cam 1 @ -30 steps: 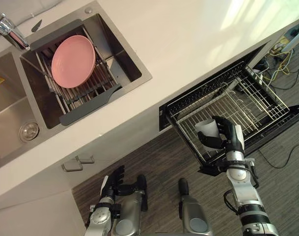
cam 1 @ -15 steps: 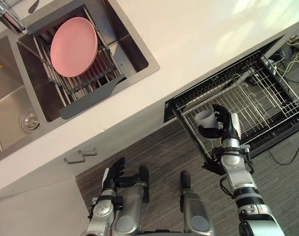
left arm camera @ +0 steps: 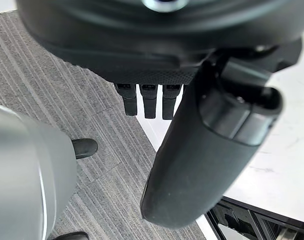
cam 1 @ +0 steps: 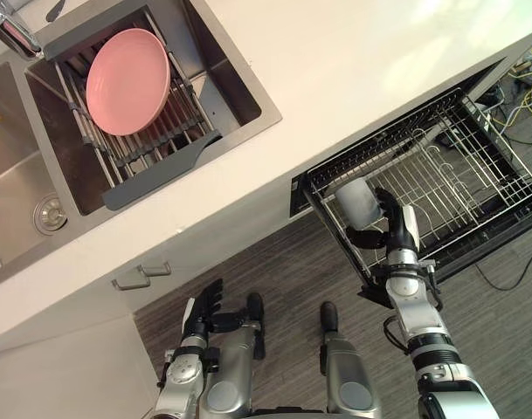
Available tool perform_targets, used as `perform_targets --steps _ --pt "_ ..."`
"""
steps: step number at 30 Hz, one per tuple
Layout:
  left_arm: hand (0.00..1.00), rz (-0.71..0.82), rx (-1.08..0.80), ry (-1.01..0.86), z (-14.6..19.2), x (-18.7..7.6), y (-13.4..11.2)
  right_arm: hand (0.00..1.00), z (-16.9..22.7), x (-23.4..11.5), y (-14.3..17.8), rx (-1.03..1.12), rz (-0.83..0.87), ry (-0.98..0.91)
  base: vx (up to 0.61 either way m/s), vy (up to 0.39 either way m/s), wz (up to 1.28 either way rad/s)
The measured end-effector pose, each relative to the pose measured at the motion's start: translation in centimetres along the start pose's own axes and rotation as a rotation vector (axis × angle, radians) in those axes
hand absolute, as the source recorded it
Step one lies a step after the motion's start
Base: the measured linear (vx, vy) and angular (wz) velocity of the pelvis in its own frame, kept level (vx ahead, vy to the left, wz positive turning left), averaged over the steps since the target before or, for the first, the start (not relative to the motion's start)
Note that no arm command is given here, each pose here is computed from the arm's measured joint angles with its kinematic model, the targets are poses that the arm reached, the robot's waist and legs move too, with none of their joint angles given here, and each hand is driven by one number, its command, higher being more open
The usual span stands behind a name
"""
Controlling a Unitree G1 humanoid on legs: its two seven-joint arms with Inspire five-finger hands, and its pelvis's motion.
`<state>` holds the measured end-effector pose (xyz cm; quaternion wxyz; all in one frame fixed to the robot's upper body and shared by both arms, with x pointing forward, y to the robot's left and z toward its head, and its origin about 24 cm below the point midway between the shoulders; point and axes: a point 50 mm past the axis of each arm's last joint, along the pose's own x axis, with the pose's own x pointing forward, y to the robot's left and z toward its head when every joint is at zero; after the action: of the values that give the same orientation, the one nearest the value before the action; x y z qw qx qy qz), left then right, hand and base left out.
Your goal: Walk over to the sink, pick up the cup, carry it to the dishwasher, place the cup inside the dishwasher, then close the dishwasher door
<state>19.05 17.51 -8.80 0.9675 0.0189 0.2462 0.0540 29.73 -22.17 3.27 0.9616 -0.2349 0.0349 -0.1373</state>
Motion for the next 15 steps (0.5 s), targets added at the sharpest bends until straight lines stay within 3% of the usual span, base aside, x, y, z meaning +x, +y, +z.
perform_targets --steps 15 --pt "0.90 0.011 0.019 0.100 -2.2 -0.4 0.5 0.90 -0.2 -4.5 -0.3 -0.019 -0.011 -0.054 0.00 -0.003 -0.01"
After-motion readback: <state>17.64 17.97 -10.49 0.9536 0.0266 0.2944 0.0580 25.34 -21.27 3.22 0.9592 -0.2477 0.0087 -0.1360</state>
